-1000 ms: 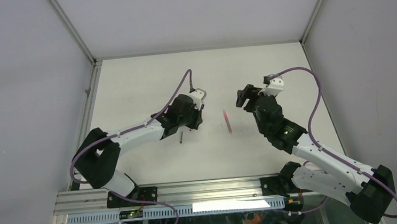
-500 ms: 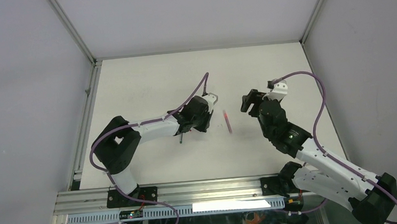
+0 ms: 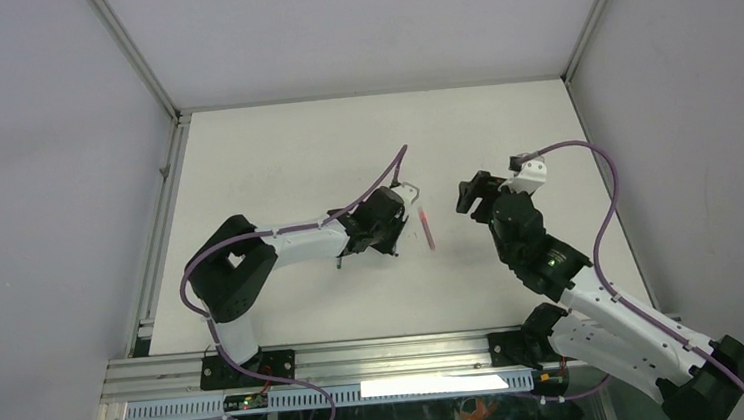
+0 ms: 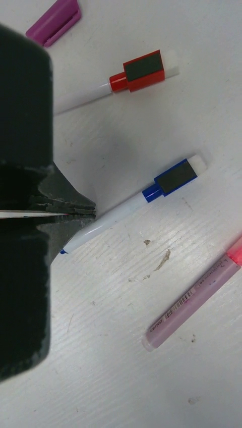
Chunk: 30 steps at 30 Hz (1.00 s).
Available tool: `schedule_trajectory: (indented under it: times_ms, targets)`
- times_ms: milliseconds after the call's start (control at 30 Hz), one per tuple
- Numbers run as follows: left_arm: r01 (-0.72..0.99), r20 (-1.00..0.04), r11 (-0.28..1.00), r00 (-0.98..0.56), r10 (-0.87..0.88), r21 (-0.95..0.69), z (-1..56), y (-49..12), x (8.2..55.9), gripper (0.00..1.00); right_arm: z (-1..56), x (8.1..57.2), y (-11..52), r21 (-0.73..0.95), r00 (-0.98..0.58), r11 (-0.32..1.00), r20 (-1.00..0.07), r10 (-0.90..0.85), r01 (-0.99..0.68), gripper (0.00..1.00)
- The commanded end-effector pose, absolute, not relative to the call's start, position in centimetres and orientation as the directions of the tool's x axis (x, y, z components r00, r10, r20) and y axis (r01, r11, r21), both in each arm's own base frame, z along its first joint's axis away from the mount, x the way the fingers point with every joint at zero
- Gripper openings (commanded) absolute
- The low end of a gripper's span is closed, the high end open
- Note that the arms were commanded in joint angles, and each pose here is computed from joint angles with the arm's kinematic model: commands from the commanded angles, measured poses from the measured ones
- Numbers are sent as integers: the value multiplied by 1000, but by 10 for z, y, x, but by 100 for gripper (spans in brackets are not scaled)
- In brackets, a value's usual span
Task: Insert the pens into the pen caps
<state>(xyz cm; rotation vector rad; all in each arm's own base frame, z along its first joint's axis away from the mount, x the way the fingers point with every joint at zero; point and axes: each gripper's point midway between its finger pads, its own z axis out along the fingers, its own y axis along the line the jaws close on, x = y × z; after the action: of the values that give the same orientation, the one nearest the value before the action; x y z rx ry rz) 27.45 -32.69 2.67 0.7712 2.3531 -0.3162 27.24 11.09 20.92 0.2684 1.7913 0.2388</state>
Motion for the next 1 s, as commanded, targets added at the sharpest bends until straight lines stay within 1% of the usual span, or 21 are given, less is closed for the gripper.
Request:
schedule_trajectory:
  times_ms: [0, 133, 167, 200, 267, 300, 333, 367, 400, 433, 500, 533, 600, 633, 767, 867, 967]
  targets:
    - [576, -674, 818, -610, 417, -14, 42, -337, 285, 0, 216, 271, 109, 348, -202, 936, -914, 351, 54, 73]
    - [525, -695, 850, -602, 393, 26, 51, -326, 292, 0, 213, 271, 115, 352, -219, 936, -911, 349, 27, 73]
    - [509, -704, 860, -596, 387, 41, 55, -322, 295, 4, 213, 271, 116, 352, -222, 936, -911, 348, 19, 73]
    - [486, -718, 871, -585, 379, 64, 62, -316, 298, 11, 211, 271, 118, 349, -226, 937, -912, 343, 13, 73]
    - [456, -735, 885, -566, 373, 98, 75, -307, 303, 19, 211, 271, 123, 348, -236, 937, -912, 335, -14, 73]
    - [438, -745, 891, -554, 371, 118, 82, -301, 305, 25, 211, 271, 129, 346, -246, 937, -913, 326, -42, 74]
    - [421, -757, 896, -536, 373, 143, 91, -295, 308, 34, 210, 272, 136, 344, -262, 936, -913, 314, -75, 77]
    - [409, -770, 899, -519, 372, 159, 100, -290, 310, 47, 210, 272, 144, 344, -280, 933, -911, 304, -109, 80]
    - [395, -782, 902, -500, 371, 175, 109, -285, 311, 55, 208, 273, 154, 346, -310, 928, -905, 291, -139, 83]
    - [373, -795, 908, -484, 366, 191, 117, -278, 313, 69, 207, 273, 163, 347, -338, 923, -900, 277, -168, 86]
    - [325, -820, 919, -447, 358, 224, 132, -262, 319, 77, 200, 275, 177, 340, -403, 919, -883, 239, -200, 91]
    - [301, -831, 926, -435, 345, 227, 137, -253, 322, 79, 198, 277, 181, 338, -429, 921, -874, 230, -194, 93]
    - [267, -856, 944, -424, 297, 195, 146, -236, 329, 81, 196, 283, 187, 323, -454, 928, -866, 210, -187, 94]
    - [250, -882, 957, -405, 240, 146, 156, -226, 334, 82, 199, 287, 190, 320, -458, 928, -865, 205, -190, 95]
    - [210, -932, 978, -351, 88, 13, 185, -191, 344, 85, 204, 296, 197, 311, -461, 930, -866, 193, -196, 97]
    - [170, -944, 985, -330, 19, -40, 196, -159, 354, 87, 212, 305, 200, 309, -458, 931, -868, 193, -194, 97]
    - [149, -943, 982, -326, -65, -119, 198, -129, 362, 87, 206, 320, 192, 287, -481, 947, -857, 186, -144, 97]
